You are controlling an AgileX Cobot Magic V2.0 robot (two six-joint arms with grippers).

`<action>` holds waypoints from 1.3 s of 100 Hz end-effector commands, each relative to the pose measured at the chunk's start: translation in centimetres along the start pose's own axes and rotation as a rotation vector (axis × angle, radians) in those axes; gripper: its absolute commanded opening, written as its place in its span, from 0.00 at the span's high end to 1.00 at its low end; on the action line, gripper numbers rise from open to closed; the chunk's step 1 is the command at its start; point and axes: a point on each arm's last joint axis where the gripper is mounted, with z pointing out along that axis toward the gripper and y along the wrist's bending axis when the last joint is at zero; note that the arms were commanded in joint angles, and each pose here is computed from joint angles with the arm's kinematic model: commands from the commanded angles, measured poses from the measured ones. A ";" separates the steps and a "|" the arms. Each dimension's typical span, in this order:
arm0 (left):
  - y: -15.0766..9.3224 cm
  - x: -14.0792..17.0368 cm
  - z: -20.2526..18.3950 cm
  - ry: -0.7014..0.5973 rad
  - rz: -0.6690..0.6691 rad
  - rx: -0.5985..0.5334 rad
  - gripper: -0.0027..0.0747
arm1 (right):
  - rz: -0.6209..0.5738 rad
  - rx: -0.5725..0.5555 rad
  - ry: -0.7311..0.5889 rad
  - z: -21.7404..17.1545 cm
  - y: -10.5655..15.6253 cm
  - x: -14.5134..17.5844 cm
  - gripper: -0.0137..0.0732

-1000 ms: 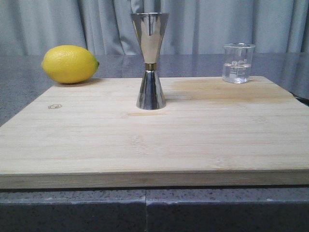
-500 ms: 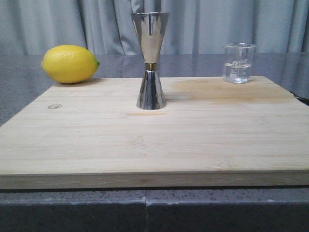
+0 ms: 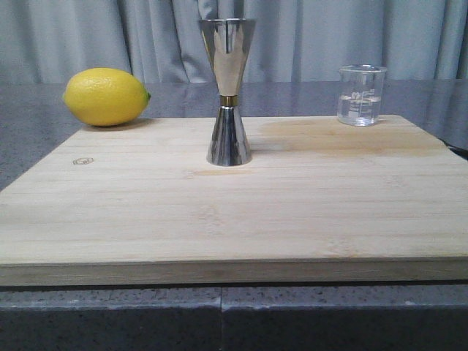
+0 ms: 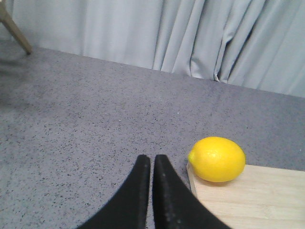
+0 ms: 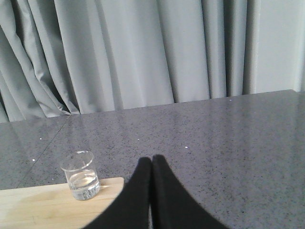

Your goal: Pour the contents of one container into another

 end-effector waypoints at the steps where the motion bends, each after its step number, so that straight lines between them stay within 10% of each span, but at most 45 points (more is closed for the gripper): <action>1: -0.4 -1.7 0.8 -0.058 0.022 0.032 0.99 | -0.012 0.010 -0.116 0.7 0.0 -2.2 0.93; 61: -3.2 -0.4 6.6 0.049 0.094 0.483 0.98 | -0.075 0.035 -0.090 5.8 -0.4 -1.7 0.93; 100: -4.6 2.0 9.9 0.047 0.241 0.867 0.43 | -0.130 -0.065 0.006 7.5 1.0 -0.2 0.70; 130: -5.9 4.7 13.0 -0.020 0.306 1.053 0.42 | -0.131 -0.133 0.037 7.9 2.1 0.3 0.58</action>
